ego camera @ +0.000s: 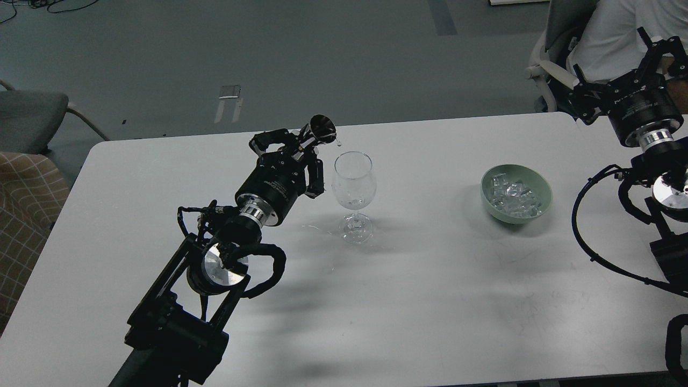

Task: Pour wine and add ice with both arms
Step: 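Tilt the metal cup with the left gripper to pour into the glass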

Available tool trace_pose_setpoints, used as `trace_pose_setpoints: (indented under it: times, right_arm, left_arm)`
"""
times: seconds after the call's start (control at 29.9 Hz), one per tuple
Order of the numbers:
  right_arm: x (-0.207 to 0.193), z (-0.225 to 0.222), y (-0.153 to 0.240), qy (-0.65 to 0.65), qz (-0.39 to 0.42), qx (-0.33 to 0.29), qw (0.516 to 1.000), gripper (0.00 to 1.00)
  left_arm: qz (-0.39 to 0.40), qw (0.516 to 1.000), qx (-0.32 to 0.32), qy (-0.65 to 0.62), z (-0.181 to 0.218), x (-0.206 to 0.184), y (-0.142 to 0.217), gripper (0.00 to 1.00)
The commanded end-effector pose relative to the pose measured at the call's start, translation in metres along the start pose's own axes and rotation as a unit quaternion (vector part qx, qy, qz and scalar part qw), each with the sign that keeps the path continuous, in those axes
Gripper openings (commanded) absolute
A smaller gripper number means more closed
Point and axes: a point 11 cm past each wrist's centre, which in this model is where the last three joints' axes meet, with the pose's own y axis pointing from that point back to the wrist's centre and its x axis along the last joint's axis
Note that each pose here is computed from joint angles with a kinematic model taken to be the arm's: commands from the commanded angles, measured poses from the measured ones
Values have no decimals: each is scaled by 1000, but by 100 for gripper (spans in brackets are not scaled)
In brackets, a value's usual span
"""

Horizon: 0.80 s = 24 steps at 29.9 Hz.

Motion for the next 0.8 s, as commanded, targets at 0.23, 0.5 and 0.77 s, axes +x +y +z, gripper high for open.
trace_pose_setpoints:
  times: [0.23, 0.5, 0.77]
  right_arm:
    - [4, 2, 3, 1, 3, -3, 1000, 100]
    - [4, 2, 3, 1, 3, -3, 1000, 100]
    - [3, 3, 3, 0, 2, -3, 1000, 100]
  left_arm:
    - [-10, 1000, -3, -25, 0, -1, 0, 0]
    - [-17, 999, -5, -32, 2, -5, -1, 0]
    - [-16, 998, -11, -59, 3, -5, -2, 0]
